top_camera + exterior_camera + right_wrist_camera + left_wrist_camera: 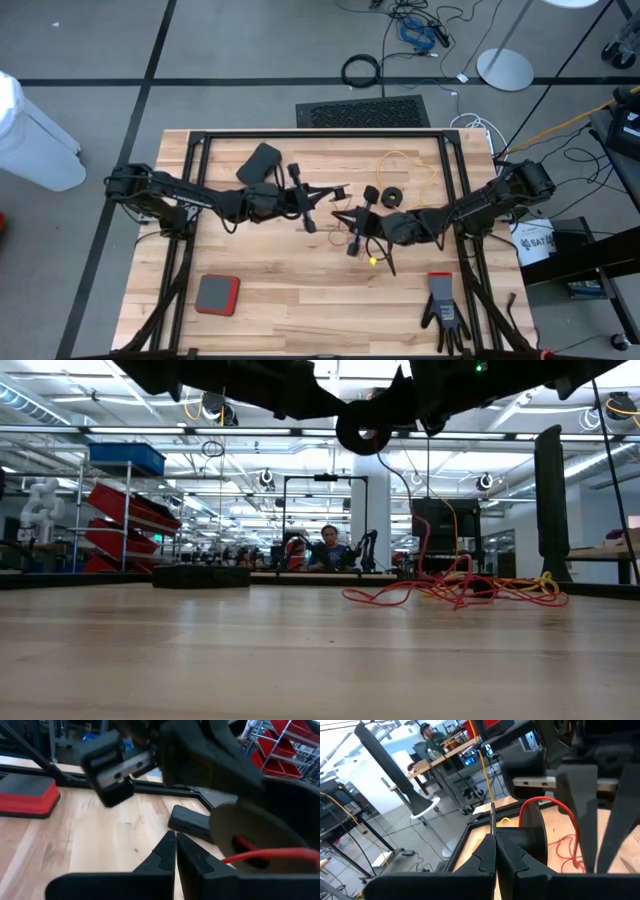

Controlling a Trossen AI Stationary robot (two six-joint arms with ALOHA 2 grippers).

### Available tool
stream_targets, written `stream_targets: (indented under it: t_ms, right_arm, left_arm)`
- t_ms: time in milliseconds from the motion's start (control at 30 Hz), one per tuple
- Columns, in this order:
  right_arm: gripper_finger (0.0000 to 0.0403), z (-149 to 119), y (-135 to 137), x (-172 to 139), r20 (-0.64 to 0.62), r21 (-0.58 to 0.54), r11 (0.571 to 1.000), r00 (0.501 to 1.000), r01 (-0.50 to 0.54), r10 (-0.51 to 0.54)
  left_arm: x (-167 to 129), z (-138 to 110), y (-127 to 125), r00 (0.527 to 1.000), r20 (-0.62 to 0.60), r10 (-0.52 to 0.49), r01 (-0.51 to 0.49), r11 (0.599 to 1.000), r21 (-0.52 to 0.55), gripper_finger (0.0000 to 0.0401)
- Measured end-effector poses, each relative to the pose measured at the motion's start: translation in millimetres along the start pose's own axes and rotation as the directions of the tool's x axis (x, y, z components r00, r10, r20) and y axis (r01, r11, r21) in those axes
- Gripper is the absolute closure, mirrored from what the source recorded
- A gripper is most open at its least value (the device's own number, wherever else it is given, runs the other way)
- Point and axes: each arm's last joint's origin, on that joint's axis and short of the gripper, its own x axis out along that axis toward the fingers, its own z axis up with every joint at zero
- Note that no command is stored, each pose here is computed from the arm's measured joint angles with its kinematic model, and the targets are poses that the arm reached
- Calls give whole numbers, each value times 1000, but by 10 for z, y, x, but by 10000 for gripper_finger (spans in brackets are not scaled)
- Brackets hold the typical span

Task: Coil cords
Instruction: Coil the red wire onto the black spool

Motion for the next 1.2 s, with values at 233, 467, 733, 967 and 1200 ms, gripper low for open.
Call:
stream_targets:
  t_ms: [233,467,733,967,1200]
  right_arm:
    - [403,-9,28,-18,-8,-26,1000,1000,-13,13]
    - [384,-213,120,-121,-186,-61,998,981,35,-46]
    - [309,-230,145,-177,-188,-95,986,970,137,-153]
    - [276,-239,136,-175,-195,-108,983,967,147,-166]
    - [285,-255,88,-131,-212,-97,987,967,126,-144]
  left_arm:
    - [37,-76,36,995,-64,74,-70,996,61,401]
    - [39,-80,56,991,-77,112,-105,990,89,401]
    - [38,-78,57,991,-77,113,-106,991,85,401]
    - [38,-79,56,991,-78,112,-106,991,85,401]
    - [38,-75,51,994,-66,90,-86,995,58,401]
